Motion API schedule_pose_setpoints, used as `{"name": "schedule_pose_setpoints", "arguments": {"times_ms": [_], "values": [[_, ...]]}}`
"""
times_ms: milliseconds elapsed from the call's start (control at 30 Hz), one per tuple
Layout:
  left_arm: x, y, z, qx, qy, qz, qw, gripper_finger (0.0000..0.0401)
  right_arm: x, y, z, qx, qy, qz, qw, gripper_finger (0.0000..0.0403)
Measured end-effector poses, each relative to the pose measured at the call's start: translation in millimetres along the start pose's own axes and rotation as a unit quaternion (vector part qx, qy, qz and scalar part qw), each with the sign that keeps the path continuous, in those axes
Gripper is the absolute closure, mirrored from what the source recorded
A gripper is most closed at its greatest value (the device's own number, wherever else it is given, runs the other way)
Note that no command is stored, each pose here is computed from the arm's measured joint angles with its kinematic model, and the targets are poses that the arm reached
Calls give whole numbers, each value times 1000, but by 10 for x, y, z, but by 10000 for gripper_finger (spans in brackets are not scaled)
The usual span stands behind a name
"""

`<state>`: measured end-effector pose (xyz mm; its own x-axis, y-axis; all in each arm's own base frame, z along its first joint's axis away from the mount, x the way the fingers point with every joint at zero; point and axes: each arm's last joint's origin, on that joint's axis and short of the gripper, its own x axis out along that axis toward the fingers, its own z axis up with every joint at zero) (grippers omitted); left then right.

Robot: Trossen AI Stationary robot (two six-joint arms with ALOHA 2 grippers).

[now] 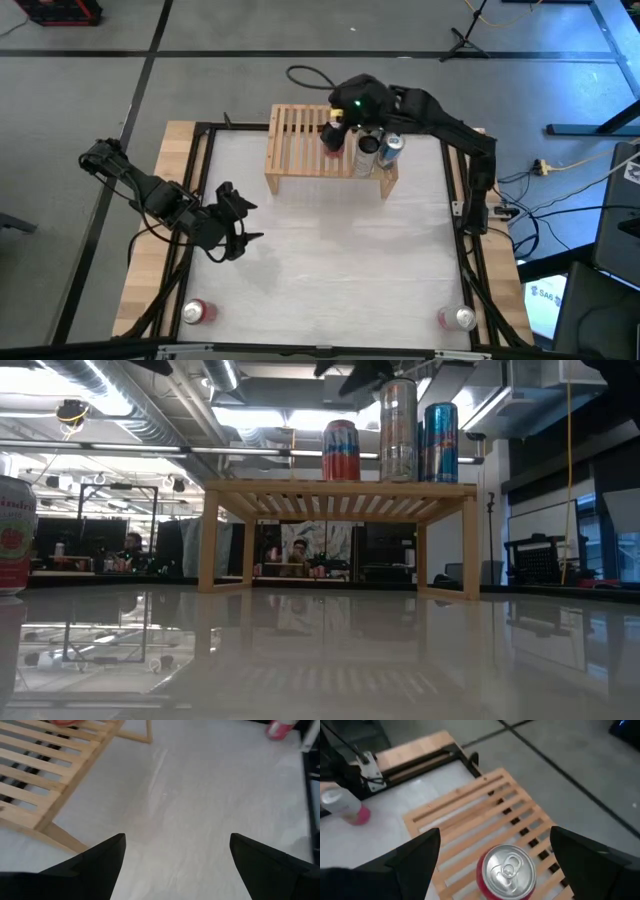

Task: Place canned beverage on shelf
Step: Put the red soda can on the shelf aligned with the other red soda can

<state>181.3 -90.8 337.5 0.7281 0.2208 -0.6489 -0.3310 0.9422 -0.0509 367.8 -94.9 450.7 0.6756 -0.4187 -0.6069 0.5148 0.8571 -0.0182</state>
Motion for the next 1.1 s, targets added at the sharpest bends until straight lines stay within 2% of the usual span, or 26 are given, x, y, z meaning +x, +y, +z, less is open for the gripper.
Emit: {"name": "schedule_pose_setpoints", "arguments": {"times_ms": [233, 533, 700, 833, 933, 1000, 1100], "values": [[2, -6, 2, 20, -1, -1, 1000, 54, -200, 378, -48, -29, -18, 49, 998, 39], [-47, -39, 55, 9, 10, -44, 999, 54, -546, 1129, -288, -95, -22, 142, 985, 39], [-227, -84, 114, 3, 40, -102, 994, 54, -724, 1559, -510, -122, -22, 194, 973, 39], [-456, 26, 175, -3, 99, -105, 989, 54, -818, 1818, -713, -130, -7, 209, 969, 39], [-582, 73, 210, -18, 142, -134, 981, 54, -903, 1953, -839, -132, -5, 205, 970, 39], [-615, 26, 202, -32, 178, -184, 966, 54, -921, 2027, -927, -131, -1, 197, 972, 39], [-636, -84, 135, -36, 224, -216, 950, 54, -876, 2083, -1034, -127, 16, 189, 974, 39]]}}
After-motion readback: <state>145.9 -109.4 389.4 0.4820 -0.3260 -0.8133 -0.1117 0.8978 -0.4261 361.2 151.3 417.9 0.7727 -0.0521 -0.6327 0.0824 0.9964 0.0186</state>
